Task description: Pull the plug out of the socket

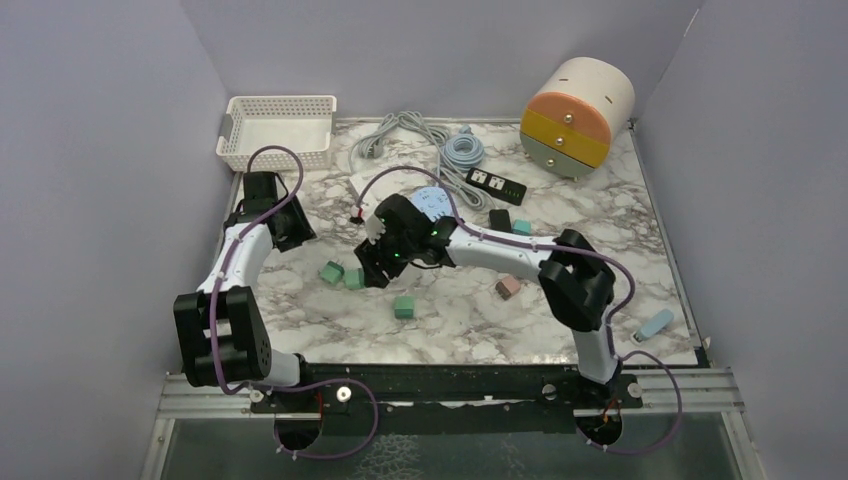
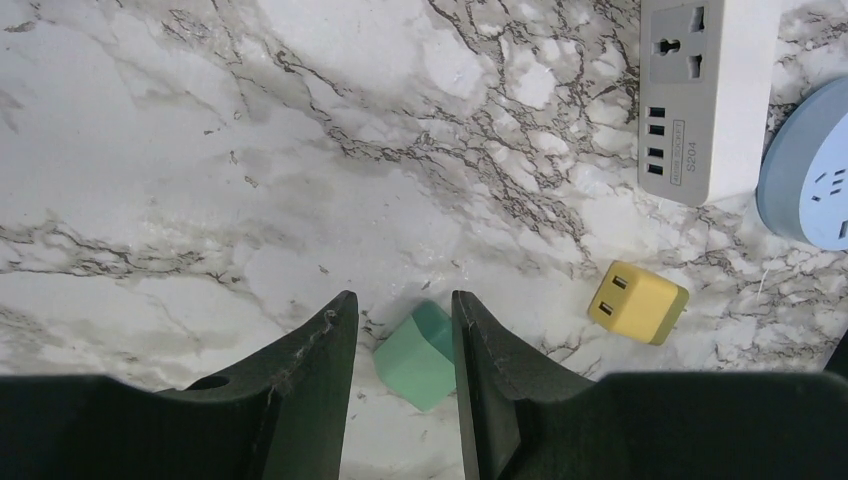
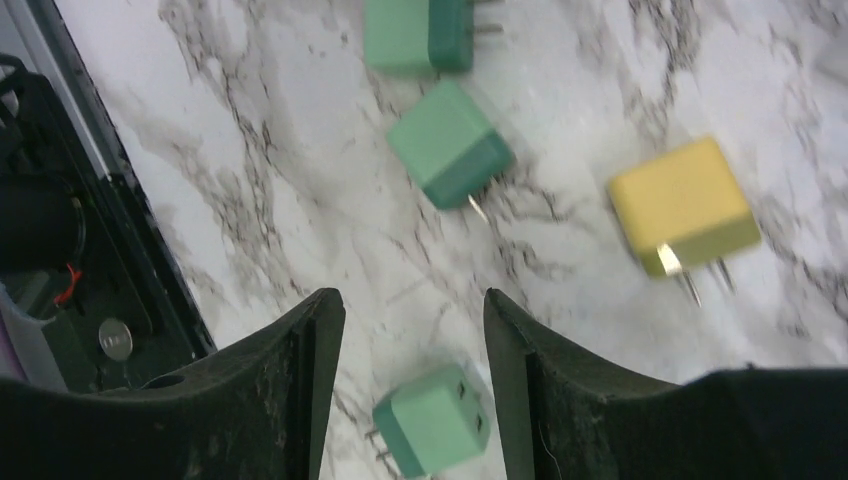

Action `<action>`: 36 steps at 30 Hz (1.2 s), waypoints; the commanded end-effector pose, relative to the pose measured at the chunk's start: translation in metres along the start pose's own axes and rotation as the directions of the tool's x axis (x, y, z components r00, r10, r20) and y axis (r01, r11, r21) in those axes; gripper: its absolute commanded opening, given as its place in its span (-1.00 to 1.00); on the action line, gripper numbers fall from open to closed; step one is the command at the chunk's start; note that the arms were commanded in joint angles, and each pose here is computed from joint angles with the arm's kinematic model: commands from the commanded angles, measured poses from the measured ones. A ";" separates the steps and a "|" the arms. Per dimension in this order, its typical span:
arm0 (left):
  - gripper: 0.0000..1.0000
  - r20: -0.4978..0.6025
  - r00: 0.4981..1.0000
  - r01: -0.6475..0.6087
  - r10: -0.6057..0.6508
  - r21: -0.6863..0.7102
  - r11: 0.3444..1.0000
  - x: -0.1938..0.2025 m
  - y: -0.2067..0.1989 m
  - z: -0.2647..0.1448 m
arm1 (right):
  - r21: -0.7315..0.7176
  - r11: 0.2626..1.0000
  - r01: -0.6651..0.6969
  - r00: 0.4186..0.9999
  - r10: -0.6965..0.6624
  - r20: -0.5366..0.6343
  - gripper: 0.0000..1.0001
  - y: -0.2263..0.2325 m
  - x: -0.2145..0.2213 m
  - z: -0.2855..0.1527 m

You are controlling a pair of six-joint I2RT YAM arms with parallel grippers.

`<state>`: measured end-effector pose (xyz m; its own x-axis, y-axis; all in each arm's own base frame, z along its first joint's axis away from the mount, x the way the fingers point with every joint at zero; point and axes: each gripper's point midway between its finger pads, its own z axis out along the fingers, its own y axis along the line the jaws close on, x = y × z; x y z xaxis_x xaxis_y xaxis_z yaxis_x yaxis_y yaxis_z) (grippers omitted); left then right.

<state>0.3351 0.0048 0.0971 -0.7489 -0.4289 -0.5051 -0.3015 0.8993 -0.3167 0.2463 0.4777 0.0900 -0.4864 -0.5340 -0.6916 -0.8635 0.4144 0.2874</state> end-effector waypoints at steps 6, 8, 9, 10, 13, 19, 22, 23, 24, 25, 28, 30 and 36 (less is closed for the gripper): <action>-0.15 -0.015 1.000 0.003 -0.003 0.029 1.000 0.009 -0.002 0.005 | 0.100 0.988 -0.118 0.977 0.134 -0.165 0.20 -0.004 0.102 -0.052; -0.15 -0.016 1.000 0.002 -0.001 0.032 0.999 0.010 -0.002 0.005 | 0.095 0.987 -0.128 0.973 0.143 -0.180 0.21 -0.002 0.109 -0.050; -0.15 -0.017 1.000 0.000 0.001 0.034 0.999 0.011 -0.002 0.006 | 0.094 0.987 -0.128 0.971 0.144 -0.189 0.22 -0.003 0.111 -0.048; -0.15 -0.019 1.000 -0.001 0.001 0.036 0.999 0.011 -0.002 0.006 | 0.093 0.988 -0.127 0.970 0.144 -0.196 0.22 -0.003 0.112 -0.046; -0.15 -0.022 1.000 -0.002 0.003 0.044 0.999 0.013 -0.003 0.006 | 0.081 0.990 -0.115 0.967 0.130 -0.218 0.20 -0.002 0.112 -0.039; -0.15 -0.010 1.000 -0.011 0.012 0.036 0.999 0.014 -0.001 0.003 | 0.043 0.994 -0.105 0.965 0.113 -0.239 -0.01 0.004 0.106 -0.026; -0.15 -0.009 1.000 -0.013 0.013 0.032 0.999 0.015 0.001 0.002 | 0.040 0.993 -0.108 0.967 0.115 -0.226 -0.07 0.003 0.095 -0.014; -0.15 -0.008 1.000 -0.012 0.012 0.032 0.999 0.015 0.001 0.002 | 0.035 0.993 -0.108 0.968 0.114 -0.222 -0.07 0.002 0.091 -0.008; -0.15 -0.007 1.000 -0.011 0.011 0.034 0.999 0.015 0.000 0.001 | 0.026 0.994 -0.104 0.973 0.107 -0.207 -0.08 0.002 0.083 -0.003; -0.15 -0.006 1.000 -0.011 0.011 0.037 0.999 0.014 -0.001 0.001 | 0.012 0.995 -0.100 0.976 0.100 -0.191 -0.09 0.004 0.075 0.003; -0.15 0.005 1.000 -0.007 0.006 0.050 0.999 0.009 -0.005 -0.001 | -0.015 0.997 -0.080 0.986 0.077 -0.150 -0.08 0.007 0.045 0.012; -0.15 0.020 1.000 0.000 -0.001 0.077 0.997 0.003 -0.012 -0.004 | 0.005 0.998 -0.064 0.993 0.064 -0.097 0.08 0.006 0.021 0.005; -0.15 0.110 0.984 -0.160 0.139 0.215 0.963 -0.014 -0.078 -0.018 | 0.113 0.985 -0.129 0.990 0.122 0.065 0.22 -0.050 -0.014 -0.067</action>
<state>0.3301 -0.0146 0.0918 -0.7659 -0.4136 -0.4923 -0.2453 0.8957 -0.3710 0.2438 0.4569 0.0775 -0.5672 -0.5480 -0.6149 -0.8143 0.4853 0.3186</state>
